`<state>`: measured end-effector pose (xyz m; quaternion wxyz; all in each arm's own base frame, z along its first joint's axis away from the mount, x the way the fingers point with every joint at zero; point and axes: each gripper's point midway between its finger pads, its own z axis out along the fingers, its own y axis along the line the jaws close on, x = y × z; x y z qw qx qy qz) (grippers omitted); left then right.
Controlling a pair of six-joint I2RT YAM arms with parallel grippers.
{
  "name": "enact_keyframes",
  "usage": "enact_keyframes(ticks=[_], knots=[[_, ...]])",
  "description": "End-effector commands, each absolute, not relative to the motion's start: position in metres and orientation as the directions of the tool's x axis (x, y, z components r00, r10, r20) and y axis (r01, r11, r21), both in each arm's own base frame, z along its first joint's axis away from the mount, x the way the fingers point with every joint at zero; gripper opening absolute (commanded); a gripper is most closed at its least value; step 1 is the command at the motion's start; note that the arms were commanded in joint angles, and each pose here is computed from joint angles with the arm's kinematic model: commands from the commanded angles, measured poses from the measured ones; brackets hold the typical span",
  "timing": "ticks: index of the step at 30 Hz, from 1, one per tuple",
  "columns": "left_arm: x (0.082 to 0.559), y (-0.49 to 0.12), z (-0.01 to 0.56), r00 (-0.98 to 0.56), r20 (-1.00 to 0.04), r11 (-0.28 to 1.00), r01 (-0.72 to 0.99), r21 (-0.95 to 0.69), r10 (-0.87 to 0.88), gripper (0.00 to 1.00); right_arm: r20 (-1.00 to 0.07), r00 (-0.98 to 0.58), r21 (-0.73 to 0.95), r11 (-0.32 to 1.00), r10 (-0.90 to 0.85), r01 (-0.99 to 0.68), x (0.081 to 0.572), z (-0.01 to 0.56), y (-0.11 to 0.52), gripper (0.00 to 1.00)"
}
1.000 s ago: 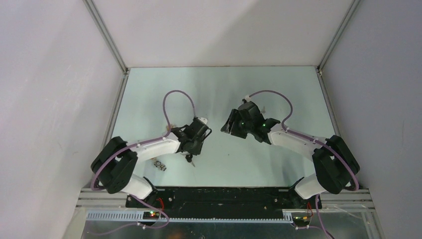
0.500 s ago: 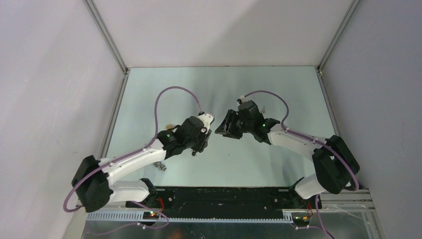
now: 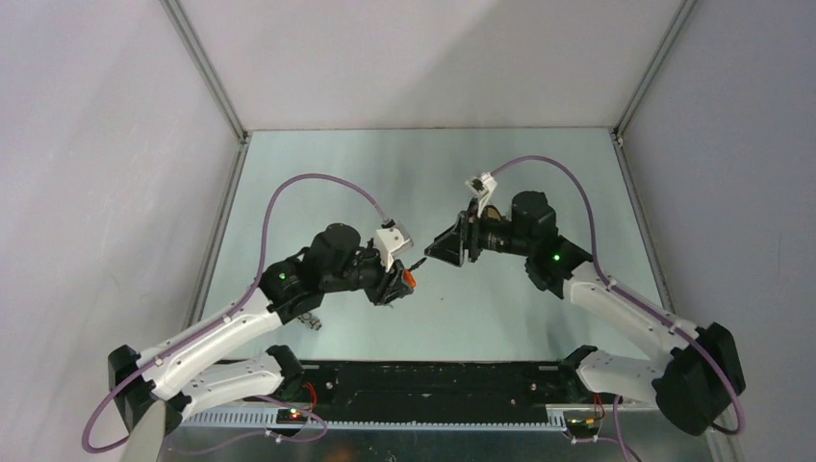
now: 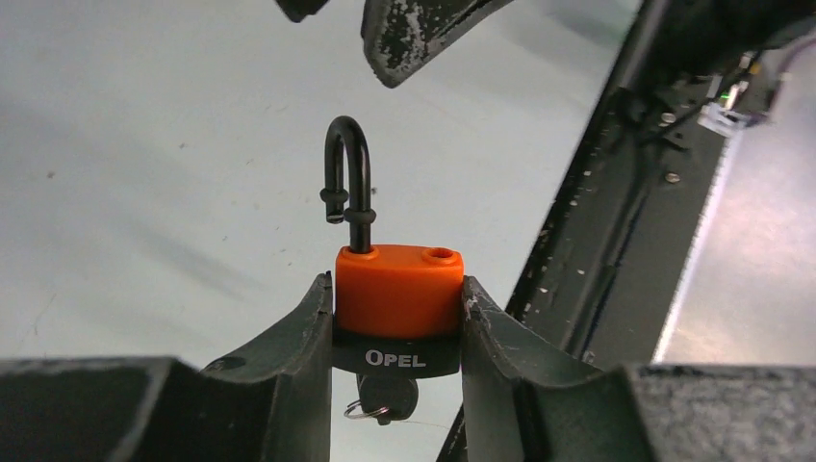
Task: Lock with the key
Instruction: Lock the lock.
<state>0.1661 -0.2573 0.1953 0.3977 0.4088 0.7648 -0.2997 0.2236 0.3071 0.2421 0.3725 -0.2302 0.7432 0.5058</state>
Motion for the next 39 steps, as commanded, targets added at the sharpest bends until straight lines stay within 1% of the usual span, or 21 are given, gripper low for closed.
enact_keyframes(ticks=[1, 3, 5, 12, 15, 22, 24, 31, 33, 36, 39], knots=[[0.141, -0.275, 0.257, -0.204, -0.932, 0.282, 0.952, -0.117, 0.301, 0.00, -0.946, -0.323, 0.320, 0.147, 0.002, -0.936, 0.192, 0.284, 0.305, 0.56], [0.132, -0.275, 0.265, -0.188, -0.940, 0.238, 0.964, -0.120, 0.286, 0.00, -0.968, -0.252, 0.251, 0.057, 0.002, -0.966, 0.177, 0.294, 0.304, 0.57], [0.125, -0.275, 0.272, -0.178, -0.945, 0.206, 0.971, -0.123, 0.274, 0.00, -0.979, -0.204, 0.204, 0.002, 0.002, -0.979, 0.169, 0.299, 0.303, 0.57], [0.105, -0.273, 0.282, -0.152, -0.954, 0.110, 0.986, -0.127, 0.257, 0.00, -0.996, -0.086, 0.084, -0.132, 0.008, -0.988, 0.143, 0.307, 0.303, 0.57], [0.100, -0.273, 0.284, -0.138, -0.957, 0.082, 0.989, -0.121, 0.254, 0.00, -0.997, -0.076, 0.078, -0.181, -0.019, -0.980, 0.131, 0.300, 0.302, 0.55], [0.094, -0.273, 0.288, -0.131, -0.960, 0.048, 0.991, -0.123, 0.248, 0.00, -0.996, -0.029, 0.043, -0.187, -0.079, -0.981, 0.119, 0.282, 0.309, 0.52], [0.092, -0.272, 0.288, -0.126, -0.961, 0.039, 0.992, -0.120, 0.246, 0.00, -0.996, -0.029, 0.044, -0.190, -0.086, -0.981, 0.118, 0.281, 0.311, 0.46], [0.089, -0.269, 0.291, -0.116, -0.964, 0.032, 0.993, -0.112, 0.241, 0.01, -0.992, -0.028, 0.051, -0.188, -0.121, -0.981, 0.115, 0.278, 0.311, 0.37], [0.088, -0.269, 0.291, -0.113, -0.964, 0.026, 0.994, -0.110, 0.239, 0.05, -0.991, -0.022, 0.046, -0.182, -0.133, -0.982, 0.115, 0.277, 0.310, 0.34], [0.090, -0.270, 0.290, -0.114, -0.963, 0.030, 0.993, -0.110, 0.243, 0.07, -0.992, -0.013, 0.035, -0.163, -0.129, -0.986, 0.116, 0.280, 0.310, 0.28], [0.091, -0.271, 0.289, -0.115, -0.962, 0.031, 0.993, -0.111, 0.248, 0.08, -0.995, 0.004, 0.010, -0.151, -0.095, -0.989, 0.115, 0.292, 0.309, 0.28]])
